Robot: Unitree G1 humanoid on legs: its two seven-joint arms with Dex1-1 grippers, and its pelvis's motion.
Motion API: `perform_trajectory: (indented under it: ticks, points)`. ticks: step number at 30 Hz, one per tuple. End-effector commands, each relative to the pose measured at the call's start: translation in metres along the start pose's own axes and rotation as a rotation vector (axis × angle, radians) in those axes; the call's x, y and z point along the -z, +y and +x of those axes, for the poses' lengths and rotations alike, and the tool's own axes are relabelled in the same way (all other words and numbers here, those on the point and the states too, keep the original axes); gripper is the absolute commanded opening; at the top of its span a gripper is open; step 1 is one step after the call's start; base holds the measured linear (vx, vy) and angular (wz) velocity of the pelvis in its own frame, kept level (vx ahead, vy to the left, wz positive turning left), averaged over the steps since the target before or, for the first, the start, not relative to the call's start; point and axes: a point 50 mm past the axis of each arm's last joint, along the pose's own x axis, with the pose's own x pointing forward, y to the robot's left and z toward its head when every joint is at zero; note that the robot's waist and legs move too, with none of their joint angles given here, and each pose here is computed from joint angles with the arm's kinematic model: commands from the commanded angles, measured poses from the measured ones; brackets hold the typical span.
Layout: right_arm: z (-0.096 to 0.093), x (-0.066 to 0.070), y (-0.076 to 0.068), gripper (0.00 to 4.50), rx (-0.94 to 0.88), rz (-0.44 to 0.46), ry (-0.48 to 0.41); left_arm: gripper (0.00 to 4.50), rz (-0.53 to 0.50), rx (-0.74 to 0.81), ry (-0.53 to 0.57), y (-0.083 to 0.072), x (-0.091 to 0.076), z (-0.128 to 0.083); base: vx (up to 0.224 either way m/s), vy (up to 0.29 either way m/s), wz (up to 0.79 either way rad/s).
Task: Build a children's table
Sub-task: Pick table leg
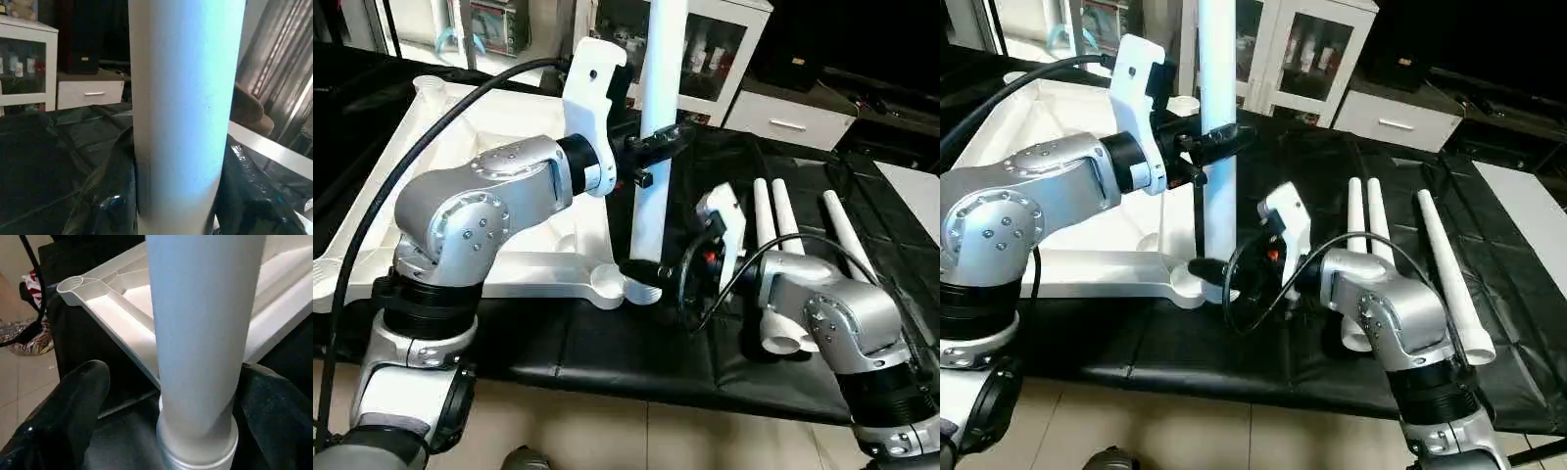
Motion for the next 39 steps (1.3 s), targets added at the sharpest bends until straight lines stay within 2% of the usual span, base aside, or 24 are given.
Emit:
perform_trajectory:
  ticks: [1, 21, 32, 33, 37, 38, 39]
  points:
    - [-0.004, 0.004, -0.005, 3.97, 0.031, 0.012, 0.015, 1.73, 0.038, 0.041, -0.021, -0.008, -0.008, 0.003, 0.0, 0.0, 0.0]
    - [0.004, 0.002, -0.008, 2.18, 0.014, 0.027, 0.008, 1.73, 0.084, 0.133, 0.002, -0.021, -0.005, 0.003, 0.0, 0.0, 0.0]
    - [0.004, 0.002, -0.01, 1.96, 0.021, 0.021, -0.007, 1.73, 0.09, 0.124, -0.002, -0.019, -0.006, 0.002, 0.0, 0.0, 0.0]
    - [0.004, 0.002, -0.01, 1.96, 0.021, 0.022, -0.009, 2.29, 0.096, 0.116, 0.0, -0.018, -0.006, 0.002, 0.0, 0.0, 0.0]
    - [-0.001, -0.001, -0.01, 1.95, 0.008, 0.021, -0.03, 2.5, 0.025, 0.081, 0.004, -0.008, -0.006, -0.001, 0.0, 0.0, 0.0]
    - [-0.001, -0.002, -0.01, 1.93, 0.006, 0.02, -0.032, 2.78, 0.021, 0.077, 0.001, -0.007, -0.006, -0.001, 0.0, 0.0, 0.0]
    - [-0.002, -0.002, -0.01, 1.93, 0.004, 0.018, -0.034, 2.78, 0.021, 0.08, 0.001, -0.006, -0.007, -0.001, 0.0, 0.0, 0.0]
